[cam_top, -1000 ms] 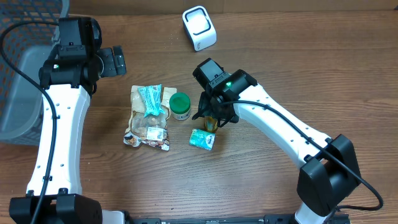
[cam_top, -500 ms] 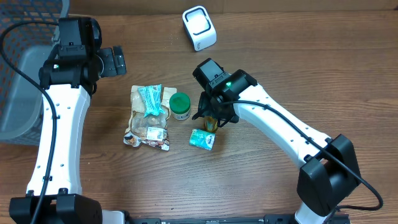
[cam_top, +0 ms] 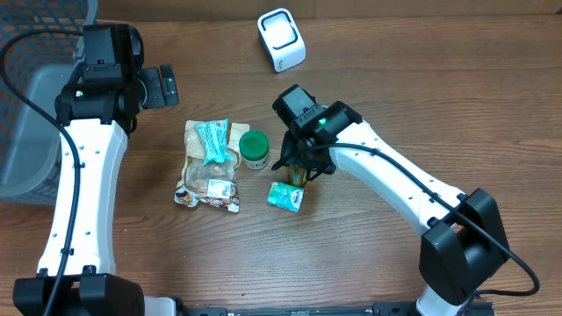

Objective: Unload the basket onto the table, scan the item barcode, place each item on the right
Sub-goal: 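Close the right gripper around the yellow bottle's neck, then lift the yellow bottle and tilt it sideways, label facing up, then carry the yellow bottle up to the white scanner and hold it there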

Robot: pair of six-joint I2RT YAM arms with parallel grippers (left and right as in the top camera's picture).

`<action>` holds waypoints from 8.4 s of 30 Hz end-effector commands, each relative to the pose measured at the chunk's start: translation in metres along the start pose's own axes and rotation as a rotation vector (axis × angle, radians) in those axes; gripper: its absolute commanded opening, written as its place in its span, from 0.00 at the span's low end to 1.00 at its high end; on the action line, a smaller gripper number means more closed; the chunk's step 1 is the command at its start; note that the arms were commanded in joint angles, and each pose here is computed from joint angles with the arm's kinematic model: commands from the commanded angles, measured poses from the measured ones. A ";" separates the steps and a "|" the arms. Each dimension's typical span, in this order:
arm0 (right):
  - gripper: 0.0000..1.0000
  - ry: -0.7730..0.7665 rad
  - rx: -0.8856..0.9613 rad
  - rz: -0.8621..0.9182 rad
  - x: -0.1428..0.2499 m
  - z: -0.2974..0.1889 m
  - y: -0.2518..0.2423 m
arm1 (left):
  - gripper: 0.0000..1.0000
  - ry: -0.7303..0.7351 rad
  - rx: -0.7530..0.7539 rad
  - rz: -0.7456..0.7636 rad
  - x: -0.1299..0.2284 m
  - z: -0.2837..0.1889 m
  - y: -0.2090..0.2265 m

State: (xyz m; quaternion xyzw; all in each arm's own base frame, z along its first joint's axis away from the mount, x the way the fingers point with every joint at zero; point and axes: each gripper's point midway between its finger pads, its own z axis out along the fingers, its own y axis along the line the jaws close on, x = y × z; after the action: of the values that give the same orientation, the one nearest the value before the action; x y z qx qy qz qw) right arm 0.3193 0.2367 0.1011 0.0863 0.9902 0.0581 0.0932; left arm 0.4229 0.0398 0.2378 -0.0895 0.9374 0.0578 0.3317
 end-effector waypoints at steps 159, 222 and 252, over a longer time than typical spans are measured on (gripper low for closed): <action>0.26 -0.079 -1.234 -0.509 0.026 -0.273 -0.029 | 1.00 -0.009 -0.008 0.008 -0.003 -0.002 0.001; 0.26 -0.016 -1.159 -0.463 0.033 -0.260 -0.036 | 1.00 -0.009 -0.008 0.008 -0.003 -0.002 0.001; 0.26 -0.606 -0.250 -0.364 -0.153 -0.228 -0.040 | 1.00 -0.009 -0.008 0.008 -0.003 -0.002 0.001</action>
State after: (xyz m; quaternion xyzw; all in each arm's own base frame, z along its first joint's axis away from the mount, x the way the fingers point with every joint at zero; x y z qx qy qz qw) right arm 0.3990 0.1495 0.3416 -0.0862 0.9041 0.2029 0.3661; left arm 0.4229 0.0398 0.2378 -0.0895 0.9374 0.0578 0.3317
